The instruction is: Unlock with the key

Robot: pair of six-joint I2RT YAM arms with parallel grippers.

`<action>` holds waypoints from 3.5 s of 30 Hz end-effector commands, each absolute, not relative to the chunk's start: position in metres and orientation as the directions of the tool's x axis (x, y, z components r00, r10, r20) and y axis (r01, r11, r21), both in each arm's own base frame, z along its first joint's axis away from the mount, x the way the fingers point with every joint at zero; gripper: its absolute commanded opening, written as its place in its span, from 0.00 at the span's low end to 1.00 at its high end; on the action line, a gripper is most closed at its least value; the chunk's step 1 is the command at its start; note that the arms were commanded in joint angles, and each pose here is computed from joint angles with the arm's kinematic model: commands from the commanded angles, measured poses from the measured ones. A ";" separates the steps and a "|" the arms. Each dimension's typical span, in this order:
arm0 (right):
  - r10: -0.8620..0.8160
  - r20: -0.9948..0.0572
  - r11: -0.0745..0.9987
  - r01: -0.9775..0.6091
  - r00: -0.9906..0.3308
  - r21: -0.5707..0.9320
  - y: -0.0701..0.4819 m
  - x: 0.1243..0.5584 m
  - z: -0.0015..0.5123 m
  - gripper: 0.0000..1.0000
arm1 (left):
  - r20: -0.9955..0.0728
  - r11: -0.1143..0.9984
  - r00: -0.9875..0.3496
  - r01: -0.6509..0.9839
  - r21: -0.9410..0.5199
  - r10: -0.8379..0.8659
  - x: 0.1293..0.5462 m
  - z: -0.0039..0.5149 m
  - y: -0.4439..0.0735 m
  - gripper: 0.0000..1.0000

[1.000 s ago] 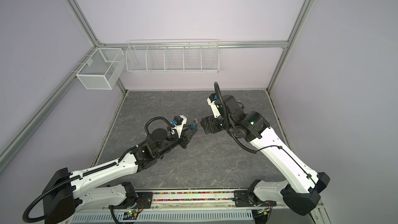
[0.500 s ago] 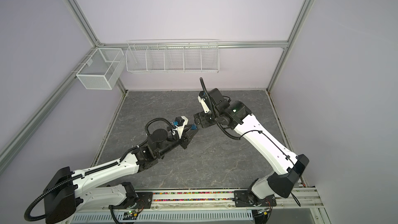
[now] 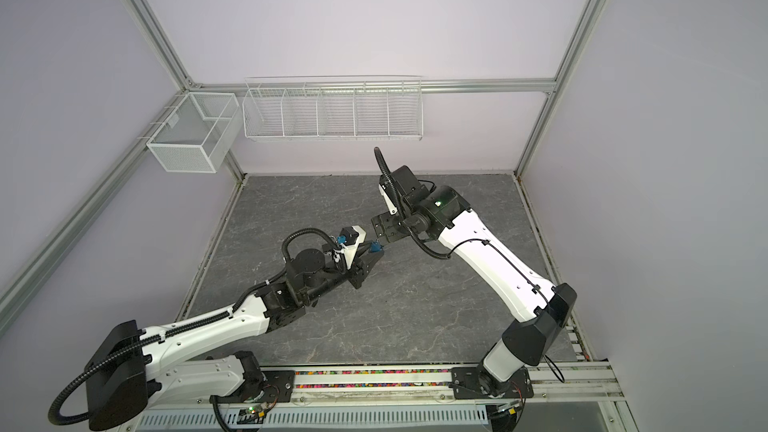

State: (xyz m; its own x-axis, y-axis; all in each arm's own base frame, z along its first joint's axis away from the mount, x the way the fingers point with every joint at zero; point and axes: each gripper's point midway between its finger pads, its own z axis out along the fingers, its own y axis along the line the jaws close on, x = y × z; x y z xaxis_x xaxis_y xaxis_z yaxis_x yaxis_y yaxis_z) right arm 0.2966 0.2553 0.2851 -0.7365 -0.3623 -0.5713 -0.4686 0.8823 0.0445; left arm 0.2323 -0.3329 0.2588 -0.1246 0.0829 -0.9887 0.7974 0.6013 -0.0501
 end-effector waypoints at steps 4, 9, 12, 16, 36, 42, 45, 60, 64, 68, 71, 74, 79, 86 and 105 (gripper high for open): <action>-0.419 -0.521 0.883 -0.467 -0.744 -0.044 0.241 0.297 0.278 0.88 | -0.996 0.587 -0.077 0.809 -0.030 0.055 0.229 0.273 -0.334 0.00; -0.426 -0.490 0.885 -0.463 -0.761 -0.050 0.234 0.298 0.275 0.88 | -0.996 0.591 -0.063 0.807 -0.016 0.059 0.229 0.275 -0.332 0.00; -0.423 -0.473 0.885 -0.464 -0.773 -0.032 0.230 0.297 0.273 0.89 | -0.997 0.598 -0.054 0.801 -0.008 0.059 0.230 0.276 -0.330 0.00; -0.412 -0.466 0.883 -0.469 -0.783 0.007 0.225 0.294 0.275 0.88 | -0.996 0.615 -0.056 0.788 -0.005 0.063 0.233 0.275 -0.328 0.00; -0.269 -0.525 0.909 -0.393 -0.808 0.139 0.191 0.269 0.279 0.89 | -0.973 0.756 -0.231 0.636 -0.157 -0.008 0.265 0.273 -0.322 0.00; -0.166 -0.540 0.929 -0.314 -0.825 0.194 0.175 0.265 0.269 0.89 | -0.898 0.862 -0.439 0.443 -0.247 -0.032 0.289 0.244 -0.321 0.00; -0.100 -0.543 0.939 -0.260 -0.834 0.226 0.164 0.262 0.258 0.89 | -0.843 0.892 -0.536 0.359 -0.275 -0.045 0.297 0.223 -0.326 0.00; 0.107 -0.450 0.943 -0.053 -0.887 0.327 0.123 0.243 0.189 0.89 | -0.413 0.971 -0.901 -0.035 -0.236 -0.133 0.344 0.096 -0.347 0.00; 0.116 -0.428 0.942 -0.038 -0.897 0.333 0.122 0.240 0.177 0.89 | -0.392 0.982 -0.912 -0.053 -0.181 -0.121 0.354 0.079 -0.350 0.00; 0.132 -0.421 0.943 -0.018 -0.897 0.333 0.119 0.242 0.172 0.89 | -0.378 0.986 -0.916 -0.081 -0.147 -0.132 0.362 0.066 -0.349 0.00; 0.135 -0.422 0.939 -0.020 -0.896 0.343 0.119 0.243 0.173 0.89 | -0.377 0.988 -0.918 -0.087 -0.125 -0.128 0.367 0.062 -0.348 0.00; 0.142 -0.413 0.937 -0.012 -0.900 0.350 0.120 0.243 0.171 0.89 | -0.378 0.989 -0.917 -0.088 -0.122 -0.129 0.369 0.059 -0.350 0.00; 0.152 -0.410 0.934 -0.005 -0.900 0.356 0.119 0.244 0.170 0.89 | -0.368 0.989 -0.921 -0.091 -0.118 -0.129 0.372 0.051 -0.354 0.00; 0.157 -0.411 0.934 0.000 -0.898 0.356 0.119 0.245 0.172 0.89 | -0.365 0.989 -0.922 -0.100 -0.108 -0.133 0.374 0.044 -0.355 0.00; 0.155 -0.405 0.936 0.002 -0.901 0.353 0.117 0.242 0.176 0.89 | -0.341 0.976 -0.923 -0.123 -0.180 -0.179 0.366 0.045 -0.357 0.44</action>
